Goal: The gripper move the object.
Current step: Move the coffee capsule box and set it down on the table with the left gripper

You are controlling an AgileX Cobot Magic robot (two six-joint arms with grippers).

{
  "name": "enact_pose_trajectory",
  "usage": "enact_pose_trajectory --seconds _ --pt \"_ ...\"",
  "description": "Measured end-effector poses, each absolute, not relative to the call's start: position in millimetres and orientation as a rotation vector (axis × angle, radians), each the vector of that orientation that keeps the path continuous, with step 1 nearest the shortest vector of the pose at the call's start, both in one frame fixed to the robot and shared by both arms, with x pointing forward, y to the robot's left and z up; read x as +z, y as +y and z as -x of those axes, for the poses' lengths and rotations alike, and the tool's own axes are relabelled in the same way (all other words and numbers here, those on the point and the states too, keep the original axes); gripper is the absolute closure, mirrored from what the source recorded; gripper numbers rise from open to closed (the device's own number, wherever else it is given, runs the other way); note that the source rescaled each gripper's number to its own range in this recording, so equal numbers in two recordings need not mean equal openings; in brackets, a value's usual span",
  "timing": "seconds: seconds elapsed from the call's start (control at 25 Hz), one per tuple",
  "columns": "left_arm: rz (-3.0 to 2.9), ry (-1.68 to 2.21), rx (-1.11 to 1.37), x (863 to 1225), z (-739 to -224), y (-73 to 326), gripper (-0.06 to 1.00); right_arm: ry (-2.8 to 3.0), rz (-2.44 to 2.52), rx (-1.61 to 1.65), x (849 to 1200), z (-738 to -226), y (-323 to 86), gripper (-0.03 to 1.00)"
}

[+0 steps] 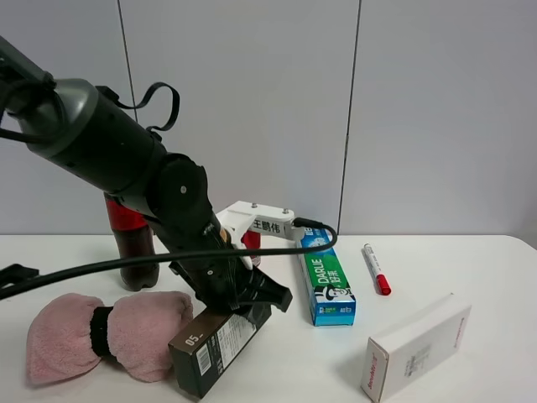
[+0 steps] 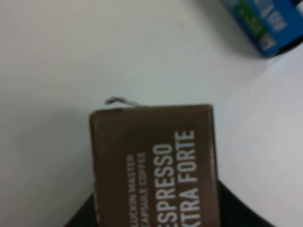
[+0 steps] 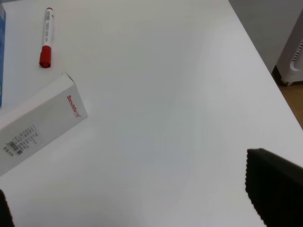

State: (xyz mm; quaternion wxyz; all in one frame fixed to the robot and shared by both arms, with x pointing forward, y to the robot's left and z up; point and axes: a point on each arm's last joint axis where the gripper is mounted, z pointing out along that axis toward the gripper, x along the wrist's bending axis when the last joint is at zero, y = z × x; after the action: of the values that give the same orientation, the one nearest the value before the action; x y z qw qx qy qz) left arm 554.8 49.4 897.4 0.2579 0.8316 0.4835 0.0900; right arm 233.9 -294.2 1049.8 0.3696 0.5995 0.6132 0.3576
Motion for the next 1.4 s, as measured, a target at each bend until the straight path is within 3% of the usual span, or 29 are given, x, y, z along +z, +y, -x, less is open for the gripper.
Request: enact_pose_trajectory --seconds 0.52,0.96,1.2,1.4 --pt "-2.156 1.246 0.206 975.3 -527.6 41.6 0.93 1.574 -1.538 0.918 1049.8 -233.9 -294.2 -0.03" --pt "-2.272 1.269 0.125 990.3 -507.4 48.4 0.93 1.574 -1.538 0.918 1049.8 -233.9 -294.2 -0.03" --pt "-2.234 1.339 0.140 1011.7 -505.6 64.6 0.93 1.574 -1.538 0.918 1049.8 -233.9 -294.2 -0.03" --pt "-2.157 1.545 0.190 1022.1 -520.0 100.9 0.93 1.574 -1.538 0.918 1049.8 -233.9 -294.2 -0.03"
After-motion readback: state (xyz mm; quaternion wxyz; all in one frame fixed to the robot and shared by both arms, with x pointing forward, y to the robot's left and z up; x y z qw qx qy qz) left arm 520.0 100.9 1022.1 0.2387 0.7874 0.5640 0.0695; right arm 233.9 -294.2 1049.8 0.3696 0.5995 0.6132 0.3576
